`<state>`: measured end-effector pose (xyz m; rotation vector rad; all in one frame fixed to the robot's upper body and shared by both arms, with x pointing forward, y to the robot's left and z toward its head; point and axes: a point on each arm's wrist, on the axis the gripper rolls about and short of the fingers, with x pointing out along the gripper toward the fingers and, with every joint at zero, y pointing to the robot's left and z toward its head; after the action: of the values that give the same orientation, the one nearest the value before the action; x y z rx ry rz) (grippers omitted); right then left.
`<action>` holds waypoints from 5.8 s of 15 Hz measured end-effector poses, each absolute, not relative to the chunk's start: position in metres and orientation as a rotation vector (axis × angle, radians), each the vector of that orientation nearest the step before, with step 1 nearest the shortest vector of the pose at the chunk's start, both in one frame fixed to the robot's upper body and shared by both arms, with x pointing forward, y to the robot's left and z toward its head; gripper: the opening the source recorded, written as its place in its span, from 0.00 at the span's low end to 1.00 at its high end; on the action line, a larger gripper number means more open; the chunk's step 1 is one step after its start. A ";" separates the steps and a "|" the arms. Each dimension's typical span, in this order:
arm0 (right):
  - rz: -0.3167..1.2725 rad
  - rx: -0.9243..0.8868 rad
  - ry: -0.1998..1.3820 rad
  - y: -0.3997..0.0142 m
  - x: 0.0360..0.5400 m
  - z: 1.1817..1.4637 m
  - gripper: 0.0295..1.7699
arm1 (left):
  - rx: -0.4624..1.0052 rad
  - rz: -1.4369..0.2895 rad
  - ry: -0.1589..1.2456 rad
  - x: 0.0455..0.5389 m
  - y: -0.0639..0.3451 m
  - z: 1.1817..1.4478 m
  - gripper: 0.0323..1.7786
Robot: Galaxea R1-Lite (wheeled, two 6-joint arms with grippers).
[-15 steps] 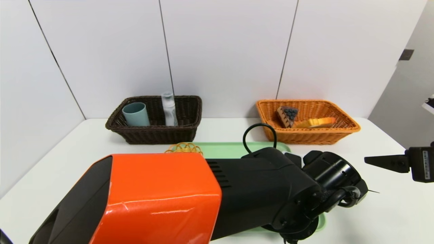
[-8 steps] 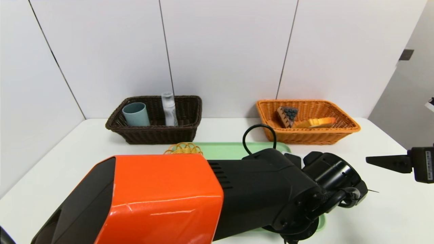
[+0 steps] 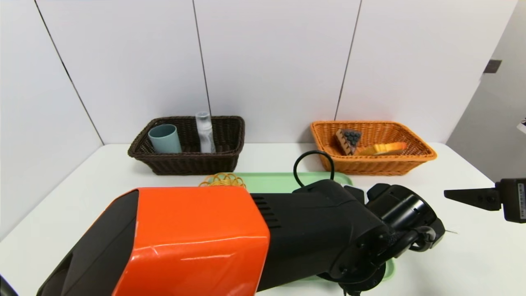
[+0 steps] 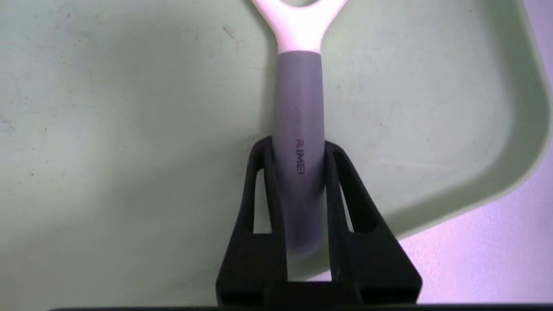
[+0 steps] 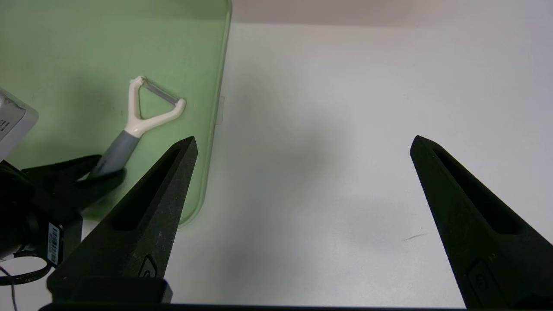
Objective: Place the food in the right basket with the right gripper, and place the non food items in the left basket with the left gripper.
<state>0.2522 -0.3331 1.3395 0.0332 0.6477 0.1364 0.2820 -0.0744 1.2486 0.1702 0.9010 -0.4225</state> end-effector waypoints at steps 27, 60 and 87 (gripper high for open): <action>0.137 0.036 0.646 -0.333 0.245 1.336 0.96 | -0.083 -0.084 0.616 0.370 0.161 1.420 0.15; 0.137 0.033 0.638 -0.333 0.243 1.337 0.96 | -0.204 0.098 0.692 0.499 0.233 1.340 0.15; 0.168 0.040 0.586 -0.332 0.244 1.343 0.96 | -0.144 -0.073 0.519 0.385 0.224 1.449 0.88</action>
<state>0.2443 -0.3321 1.3430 0.0403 0.5855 0.1684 0.3845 0.2245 1.4489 -0.1444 0.5187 -0.0733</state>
